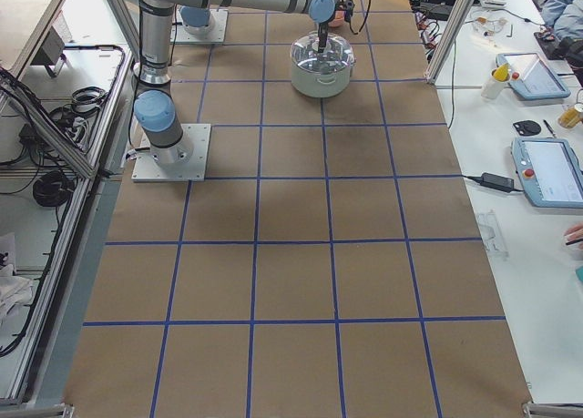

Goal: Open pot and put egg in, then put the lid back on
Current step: 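Grasp the lid knob with the right gripper while the left gripper reaches the egg, then lift the glass lid off the pot and set it beside the pot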

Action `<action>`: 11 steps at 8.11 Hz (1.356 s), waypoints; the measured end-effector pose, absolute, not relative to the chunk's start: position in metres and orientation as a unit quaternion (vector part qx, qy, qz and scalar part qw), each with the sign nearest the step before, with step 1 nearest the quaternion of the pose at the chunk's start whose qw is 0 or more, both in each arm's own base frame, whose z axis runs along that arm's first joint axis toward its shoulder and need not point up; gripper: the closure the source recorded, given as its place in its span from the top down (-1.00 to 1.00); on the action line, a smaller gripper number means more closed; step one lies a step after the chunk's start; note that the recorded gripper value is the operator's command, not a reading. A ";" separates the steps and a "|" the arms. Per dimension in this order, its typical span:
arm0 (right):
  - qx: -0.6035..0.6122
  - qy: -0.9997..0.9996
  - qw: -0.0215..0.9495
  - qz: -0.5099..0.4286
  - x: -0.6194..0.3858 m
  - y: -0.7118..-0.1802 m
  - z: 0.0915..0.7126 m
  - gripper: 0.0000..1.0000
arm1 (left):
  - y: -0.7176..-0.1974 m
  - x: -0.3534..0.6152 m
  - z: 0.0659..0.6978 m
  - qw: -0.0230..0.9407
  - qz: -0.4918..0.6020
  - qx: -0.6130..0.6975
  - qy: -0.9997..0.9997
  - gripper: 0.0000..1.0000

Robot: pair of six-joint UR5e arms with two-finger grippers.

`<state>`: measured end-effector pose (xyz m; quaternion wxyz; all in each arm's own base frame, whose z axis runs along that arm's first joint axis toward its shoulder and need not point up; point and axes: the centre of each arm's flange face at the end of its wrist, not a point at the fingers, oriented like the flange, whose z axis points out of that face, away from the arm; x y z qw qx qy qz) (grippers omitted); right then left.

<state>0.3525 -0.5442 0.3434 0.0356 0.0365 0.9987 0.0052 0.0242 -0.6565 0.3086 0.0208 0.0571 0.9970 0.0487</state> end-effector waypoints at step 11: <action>-0.016 0.999 0.036 -0.016 0.283 -0.573 0.406 -0.66 | -0.659 0.025 0.226 0.006 0.092 0.076 0.993 0.50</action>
